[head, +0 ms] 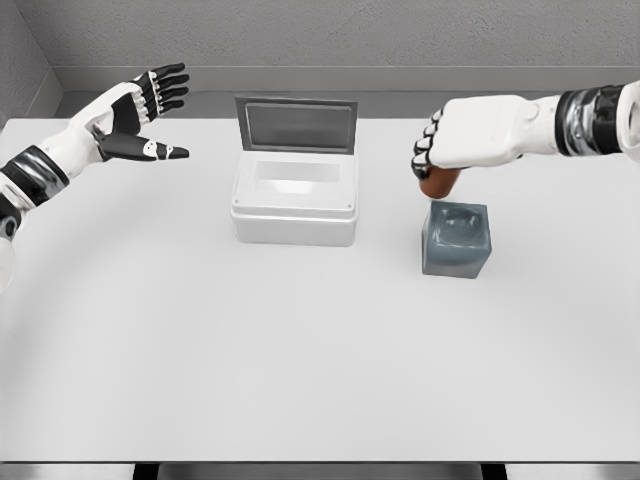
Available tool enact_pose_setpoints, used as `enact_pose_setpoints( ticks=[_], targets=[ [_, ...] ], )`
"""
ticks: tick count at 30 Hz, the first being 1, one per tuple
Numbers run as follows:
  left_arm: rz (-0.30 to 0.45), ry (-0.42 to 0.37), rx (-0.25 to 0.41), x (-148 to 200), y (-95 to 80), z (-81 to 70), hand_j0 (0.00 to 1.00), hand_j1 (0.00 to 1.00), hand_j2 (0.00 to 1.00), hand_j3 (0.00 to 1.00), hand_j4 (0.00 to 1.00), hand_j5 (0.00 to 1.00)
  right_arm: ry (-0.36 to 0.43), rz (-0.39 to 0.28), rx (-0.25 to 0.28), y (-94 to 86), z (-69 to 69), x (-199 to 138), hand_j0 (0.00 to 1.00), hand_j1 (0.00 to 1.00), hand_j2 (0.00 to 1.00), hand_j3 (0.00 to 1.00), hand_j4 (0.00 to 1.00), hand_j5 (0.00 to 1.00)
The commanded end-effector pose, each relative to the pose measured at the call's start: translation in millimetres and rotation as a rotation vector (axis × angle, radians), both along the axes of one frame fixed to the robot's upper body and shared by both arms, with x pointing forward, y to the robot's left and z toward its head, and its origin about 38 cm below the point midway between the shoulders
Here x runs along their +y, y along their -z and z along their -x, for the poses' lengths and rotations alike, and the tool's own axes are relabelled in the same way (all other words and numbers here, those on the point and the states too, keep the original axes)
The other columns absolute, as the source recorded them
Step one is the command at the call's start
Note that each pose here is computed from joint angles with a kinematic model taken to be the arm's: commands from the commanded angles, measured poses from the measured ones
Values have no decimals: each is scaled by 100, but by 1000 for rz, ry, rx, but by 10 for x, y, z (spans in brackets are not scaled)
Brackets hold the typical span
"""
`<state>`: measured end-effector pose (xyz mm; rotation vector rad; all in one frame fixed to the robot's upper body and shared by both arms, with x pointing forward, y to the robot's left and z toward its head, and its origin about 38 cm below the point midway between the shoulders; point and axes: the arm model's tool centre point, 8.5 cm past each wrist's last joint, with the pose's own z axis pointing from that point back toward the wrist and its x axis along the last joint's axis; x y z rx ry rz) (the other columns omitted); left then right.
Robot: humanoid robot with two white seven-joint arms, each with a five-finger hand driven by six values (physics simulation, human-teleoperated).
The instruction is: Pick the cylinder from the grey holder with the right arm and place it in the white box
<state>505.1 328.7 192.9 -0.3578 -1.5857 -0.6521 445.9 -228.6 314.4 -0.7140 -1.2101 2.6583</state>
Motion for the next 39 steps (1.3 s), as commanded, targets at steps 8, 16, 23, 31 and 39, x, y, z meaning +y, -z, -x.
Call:
enact_pose_setpoints(
  ticks=[8,16,23,31,39],
  targets=[
    [0,-2,3,6,1,0,100,100,100,100,100,100,-36,-29,-2,-30,-75,251,50,50,50,50,50,50],
    [4,-7,6,-11,-3,-43,100,100,100,100,100,100,-35,-59,10,-29,-234,437,50,50,50,50,50,50],
    [9,-5,7,-38,3,-55,100,100,100,100,100,100,-55,-66,2,-54,-262,579,50,50,50,50,50,50],
    [9,1,11,-106,35,-72,100,100,100,100,100,100,-61,-81,10,-48,-343,735,50,50,50,50,50,50],
    [30,-18,34,-124,89,-159,100,100,100,100,100,100,-62,-96,26,-4,-465,959,50,50,50,50,50,50]
  ],
)
